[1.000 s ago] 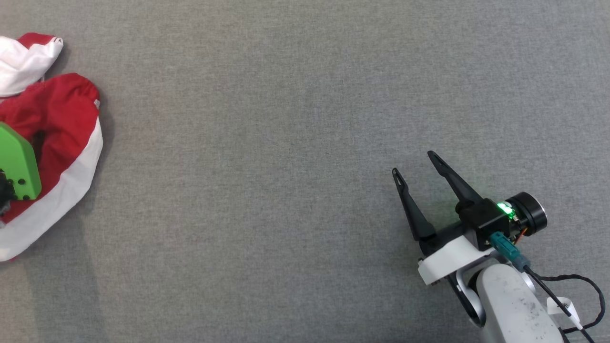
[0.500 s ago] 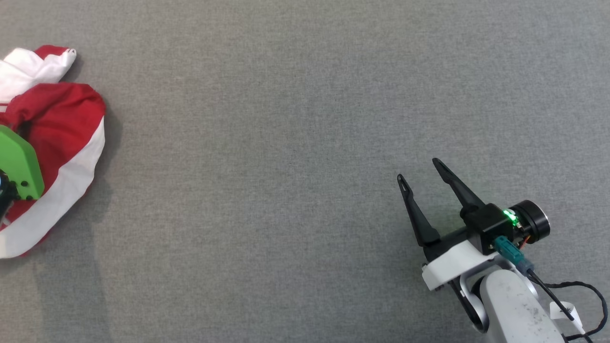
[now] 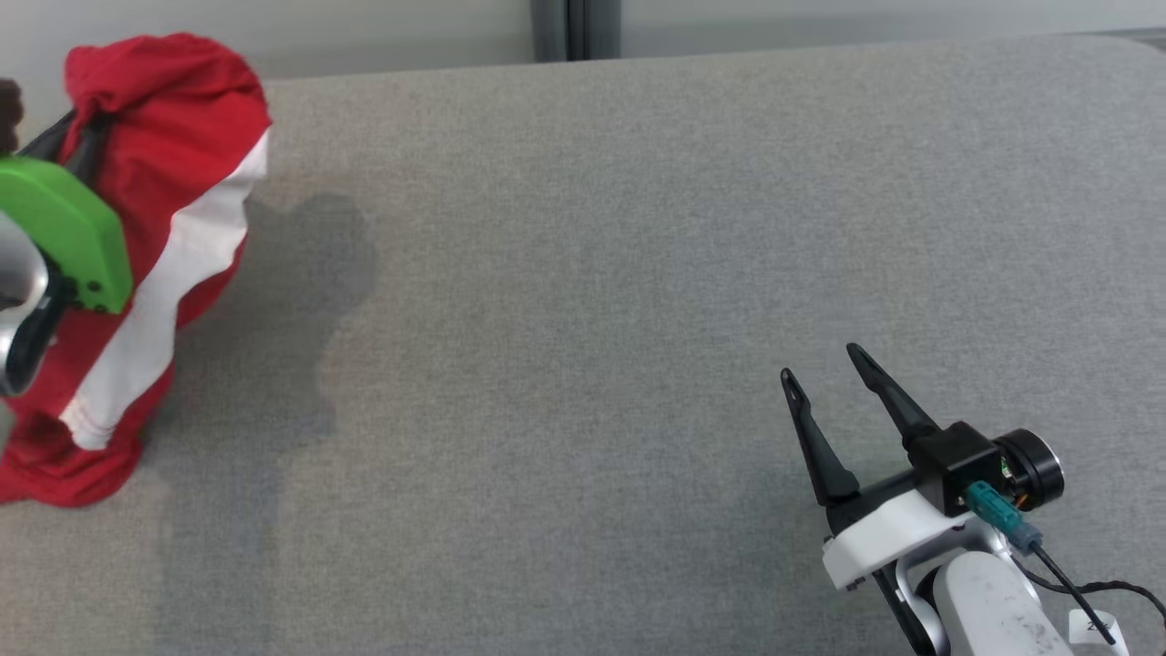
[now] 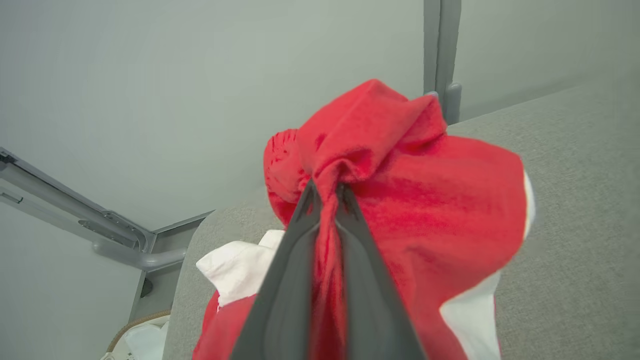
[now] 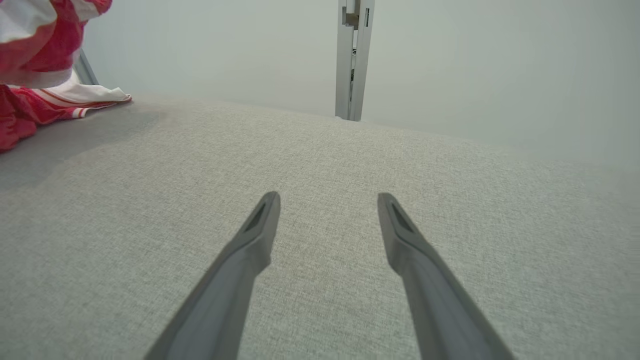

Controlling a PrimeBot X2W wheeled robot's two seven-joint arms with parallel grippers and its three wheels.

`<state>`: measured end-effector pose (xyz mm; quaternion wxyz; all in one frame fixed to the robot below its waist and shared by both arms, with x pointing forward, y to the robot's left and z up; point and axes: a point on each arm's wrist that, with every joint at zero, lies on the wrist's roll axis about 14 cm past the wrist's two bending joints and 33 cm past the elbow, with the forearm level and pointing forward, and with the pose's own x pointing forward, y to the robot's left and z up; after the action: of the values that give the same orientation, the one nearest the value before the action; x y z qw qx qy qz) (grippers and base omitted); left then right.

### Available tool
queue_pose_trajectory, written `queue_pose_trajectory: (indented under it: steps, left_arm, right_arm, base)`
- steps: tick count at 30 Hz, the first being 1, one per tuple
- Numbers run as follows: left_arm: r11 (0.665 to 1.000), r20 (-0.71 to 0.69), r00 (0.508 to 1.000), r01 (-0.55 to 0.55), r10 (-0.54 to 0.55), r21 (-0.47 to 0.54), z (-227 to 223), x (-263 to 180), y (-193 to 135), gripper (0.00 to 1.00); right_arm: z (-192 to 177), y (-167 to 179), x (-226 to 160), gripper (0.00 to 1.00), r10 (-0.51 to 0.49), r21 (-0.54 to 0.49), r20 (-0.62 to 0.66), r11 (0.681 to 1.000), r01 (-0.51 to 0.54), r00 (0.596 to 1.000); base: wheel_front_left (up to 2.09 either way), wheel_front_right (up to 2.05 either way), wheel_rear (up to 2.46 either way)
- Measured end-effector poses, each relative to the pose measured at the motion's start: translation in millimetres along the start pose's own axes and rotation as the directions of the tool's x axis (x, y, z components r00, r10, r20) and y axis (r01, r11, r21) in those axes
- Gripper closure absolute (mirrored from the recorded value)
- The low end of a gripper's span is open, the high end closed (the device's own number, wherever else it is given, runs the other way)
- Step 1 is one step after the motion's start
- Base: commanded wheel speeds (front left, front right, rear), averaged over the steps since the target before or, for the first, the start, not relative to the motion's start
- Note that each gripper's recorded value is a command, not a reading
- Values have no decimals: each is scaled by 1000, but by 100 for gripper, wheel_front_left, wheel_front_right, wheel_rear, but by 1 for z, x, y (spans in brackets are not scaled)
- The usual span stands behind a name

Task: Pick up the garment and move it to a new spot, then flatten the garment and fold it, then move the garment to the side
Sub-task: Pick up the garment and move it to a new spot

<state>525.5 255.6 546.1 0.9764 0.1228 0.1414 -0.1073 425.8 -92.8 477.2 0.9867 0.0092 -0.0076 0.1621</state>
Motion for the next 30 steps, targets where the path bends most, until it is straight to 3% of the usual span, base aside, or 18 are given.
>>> queue_pose_trajectory:
  steps: [7,13,18,21,30]
  left_arm:
    - [978,214,955,206,-205,18,72,5,-95,100]
    - [902,285,864,431,-415,7,90,8,-202,100]
    - [811,224,791,585,-569,-7,58,8,-286,100]
    - [774,161,765,633,-623,-10,30,11,-317,100]
    - [725,42,727,686,-685,-62,-38,27,-363,100]
  right_arm:
    - [17,-21,-24,0,-79,-7,35,997,80,996]
    - [29,-46,-44,0,-165,-18,62,986,166,984]
    - [30,-63,-57,0,-225,-12,63,974,226,972]
    - [28,-70,-59,0,-246,-8,56,969,246,968]
    - [11,-88,-61,0,-295,1,5,956,295,955]
  base:
    - [0,0,0]
    - [0,0,0]
    - [0,0,0]
    - [0,0,0]
    - [0,0,0]
